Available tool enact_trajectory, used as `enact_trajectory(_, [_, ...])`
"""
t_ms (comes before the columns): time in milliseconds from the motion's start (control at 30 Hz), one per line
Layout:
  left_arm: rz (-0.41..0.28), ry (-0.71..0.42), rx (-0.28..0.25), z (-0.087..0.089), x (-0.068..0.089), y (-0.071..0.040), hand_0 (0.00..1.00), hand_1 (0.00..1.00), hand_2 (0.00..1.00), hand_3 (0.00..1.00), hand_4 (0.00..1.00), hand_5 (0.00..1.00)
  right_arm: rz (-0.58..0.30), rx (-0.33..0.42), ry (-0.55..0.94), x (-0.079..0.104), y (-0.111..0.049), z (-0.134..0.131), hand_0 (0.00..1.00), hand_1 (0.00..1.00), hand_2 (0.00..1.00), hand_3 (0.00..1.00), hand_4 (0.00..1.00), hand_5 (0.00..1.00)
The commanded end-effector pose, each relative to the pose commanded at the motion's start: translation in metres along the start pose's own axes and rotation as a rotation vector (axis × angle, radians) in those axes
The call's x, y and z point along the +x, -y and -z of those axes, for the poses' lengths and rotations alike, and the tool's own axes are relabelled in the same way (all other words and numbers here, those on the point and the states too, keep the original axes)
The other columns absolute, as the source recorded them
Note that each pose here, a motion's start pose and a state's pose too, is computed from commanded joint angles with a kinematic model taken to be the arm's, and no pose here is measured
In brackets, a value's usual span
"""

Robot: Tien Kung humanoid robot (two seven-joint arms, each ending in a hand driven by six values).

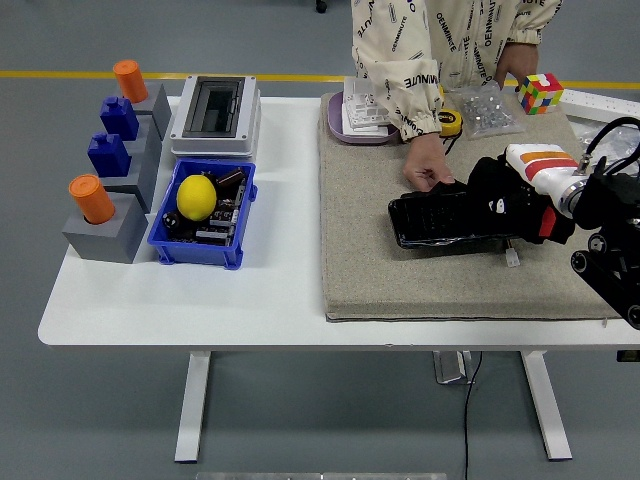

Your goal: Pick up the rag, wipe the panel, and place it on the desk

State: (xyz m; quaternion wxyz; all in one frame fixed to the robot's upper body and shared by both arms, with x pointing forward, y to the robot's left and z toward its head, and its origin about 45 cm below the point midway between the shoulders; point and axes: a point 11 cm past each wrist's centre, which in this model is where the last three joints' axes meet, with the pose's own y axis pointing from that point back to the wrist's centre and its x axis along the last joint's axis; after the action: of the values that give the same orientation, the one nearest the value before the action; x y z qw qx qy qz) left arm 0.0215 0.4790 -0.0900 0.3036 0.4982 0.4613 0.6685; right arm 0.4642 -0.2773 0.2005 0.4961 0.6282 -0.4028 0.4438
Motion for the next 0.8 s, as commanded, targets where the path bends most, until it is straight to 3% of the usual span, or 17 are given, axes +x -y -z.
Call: enact_trajectory(800, [-0.002, 0.004, -0.004, -0.003, 0.001, 0.000, 0.651, 0.698, 0.747, 0.568, 0.600, 0.478, 0.062, 0.232, -0.090, -0.016, 0.010, 0.108, 0.202, 0.277, 0.329, 0.284, 0.782, 0.002])
